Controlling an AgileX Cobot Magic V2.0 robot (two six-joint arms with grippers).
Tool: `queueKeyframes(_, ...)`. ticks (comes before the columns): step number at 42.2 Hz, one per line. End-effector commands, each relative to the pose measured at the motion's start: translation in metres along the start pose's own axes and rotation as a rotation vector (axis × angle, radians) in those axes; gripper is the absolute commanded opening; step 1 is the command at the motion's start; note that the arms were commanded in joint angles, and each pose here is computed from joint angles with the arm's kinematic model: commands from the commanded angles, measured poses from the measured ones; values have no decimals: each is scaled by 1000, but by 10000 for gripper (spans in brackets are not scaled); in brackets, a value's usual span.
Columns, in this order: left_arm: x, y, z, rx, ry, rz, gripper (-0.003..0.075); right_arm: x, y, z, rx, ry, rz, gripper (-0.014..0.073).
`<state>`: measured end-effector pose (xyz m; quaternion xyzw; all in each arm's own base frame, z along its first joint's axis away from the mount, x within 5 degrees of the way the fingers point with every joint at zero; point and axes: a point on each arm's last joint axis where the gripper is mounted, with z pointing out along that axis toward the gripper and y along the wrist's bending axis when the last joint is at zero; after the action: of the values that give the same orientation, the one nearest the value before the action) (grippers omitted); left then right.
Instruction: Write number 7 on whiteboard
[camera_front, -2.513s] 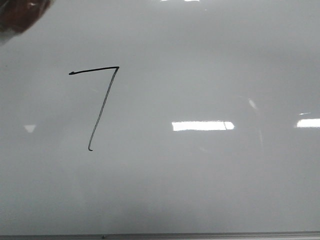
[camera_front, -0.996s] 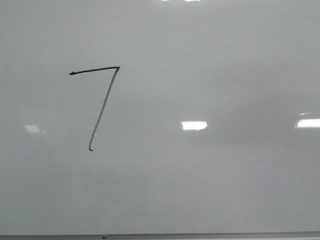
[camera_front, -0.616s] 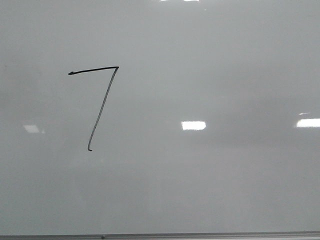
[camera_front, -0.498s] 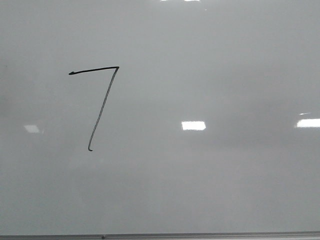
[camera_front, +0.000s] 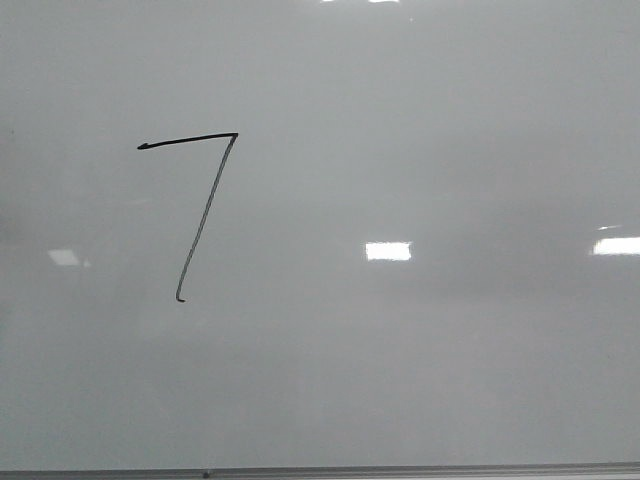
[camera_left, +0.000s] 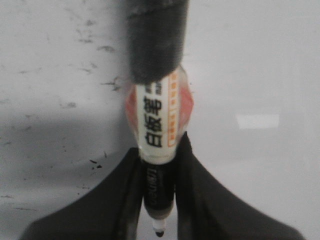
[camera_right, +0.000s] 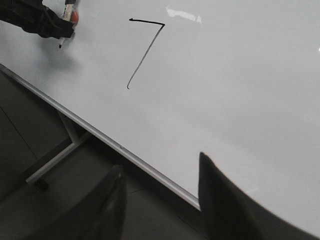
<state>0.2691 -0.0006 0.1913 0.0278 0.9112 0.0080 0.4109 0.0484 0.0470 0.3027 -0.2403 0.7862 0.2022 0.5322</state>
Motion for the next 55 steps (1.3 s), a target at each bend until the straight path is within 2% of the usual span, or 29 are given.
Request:
queueKeyframes(1, -21, 0, -7, 12, -142, -8, 177, -12, -1, -3, 15, -75, 20, 362)
queueKeyframes(11, -21, 0, -7, 11, -138, -8, 244, -11, 0, -3, 5, -57, 20, 362)
queueKeyframes(22, -21, 2, -21, -8, -111, -6, 503, -11, 0, -3, 4, -56, 20, 362)
queueKeyframes(29, -25, 4, -55, -37, -128, -8, 525, -11, 0, -3, 6, -60, 20, 362)
queueKeyframes(36, -27, 5, -106, -56, -265, -11, 524, -11, 0, -3, 10, -67, 20, 361)
queueKeyframes(40, -23, 4, -135, -63, -362, -11, 486, -13, -1, -3, 22, -86, 20, 348)
queueKeyframes(44, -15, 4, -156, -68, -429, -13, 387, -15, -2, -4, 34, -109, 20, 282)
queueKeyframes(55, 9, 2, -196, -80, -585, -16, 36, -24, -7, -5, 88, -202, 22, -59)
